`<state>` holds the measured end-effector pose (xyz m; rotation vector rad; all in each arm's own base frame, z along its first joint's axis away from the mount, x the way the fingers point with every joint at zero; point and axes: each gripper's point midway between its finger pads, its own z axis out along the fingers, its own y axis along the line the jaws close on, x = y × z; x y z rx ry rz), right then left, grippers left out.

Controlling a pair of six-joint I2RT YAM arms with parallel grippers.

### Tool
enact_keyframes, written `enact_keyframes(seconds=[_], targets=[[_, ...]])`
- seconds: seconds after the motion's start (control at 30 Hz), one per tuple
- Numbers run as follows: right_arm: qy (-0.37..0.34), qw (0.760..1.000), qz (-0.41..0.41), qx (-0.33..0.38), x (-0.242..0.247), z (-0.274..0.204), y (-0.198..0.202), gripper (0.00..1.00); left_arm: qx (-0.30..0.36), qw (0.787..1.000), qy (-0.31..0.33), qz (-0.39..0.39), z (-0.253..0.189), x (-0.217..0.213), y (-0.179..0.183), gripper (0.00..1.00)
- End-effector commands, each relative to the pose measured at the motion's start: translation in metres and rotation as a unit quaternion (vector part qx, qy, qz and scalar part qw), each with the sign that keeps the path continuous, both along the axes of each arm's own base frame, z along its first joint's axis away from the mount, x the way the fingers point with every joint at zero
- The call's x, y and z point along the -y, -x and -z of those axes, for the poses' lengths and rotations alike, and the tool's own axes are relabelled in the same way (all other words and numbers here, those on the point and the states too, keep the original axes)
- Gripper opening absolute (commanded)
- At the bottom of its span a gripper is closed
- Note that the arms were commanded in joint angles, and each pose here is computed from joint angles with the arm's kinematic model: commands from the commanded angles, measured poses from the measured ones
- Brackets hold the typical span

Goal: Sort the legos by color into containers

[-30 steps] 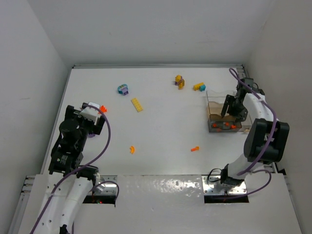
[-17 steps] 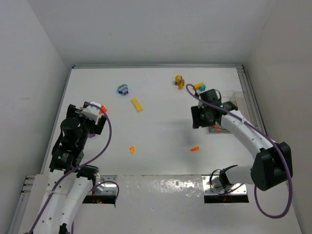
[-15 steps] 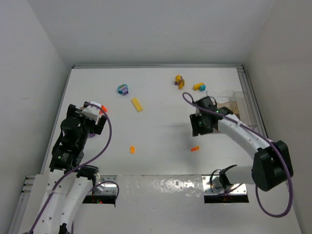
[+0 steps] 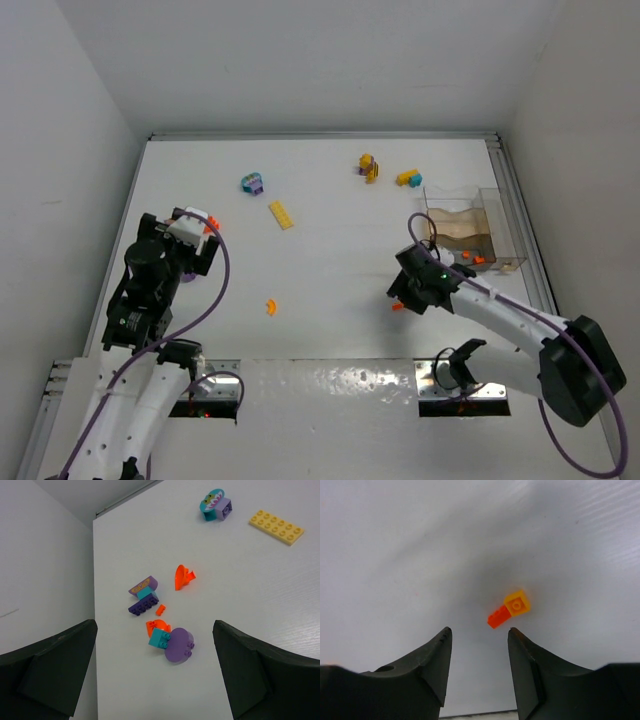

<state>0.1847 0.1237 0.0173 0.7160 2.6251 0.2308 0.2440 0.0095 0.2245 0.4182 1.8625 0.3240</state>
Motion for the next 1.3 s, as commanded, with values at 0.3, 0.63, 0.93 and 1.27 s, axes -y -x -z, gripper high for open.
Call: enact_keyframes(seconds=[0.3,0.63,0.93,1.27], targets=[[-0.037,0.977,0.205,-0.053,-0.013,0.013,-0.015,0.39,0.024,1.000,0.007,-0.011,-0.010,-0.004,0.000,1.00],[-0.022,0.977,0.210,-0.033,-0.002,0.006,-0.016,0.38,0.025,1.000,0.007,-0.013,-0.010,-0.005,0.000,1.00],[-0.042,0.976,0.207,-0.047,-0.005,0.006,-0.005,0.38,0.024,1.000,0.009,-0.013,-0.009,-0.004,0.000,1.00],[-0.026,0.972,0.218,-0.085,-0.004,0.035,0.006,0.38,0.028,0.999,0.007,-0.013,-0.014,-0.004,-0.001,1.00]])
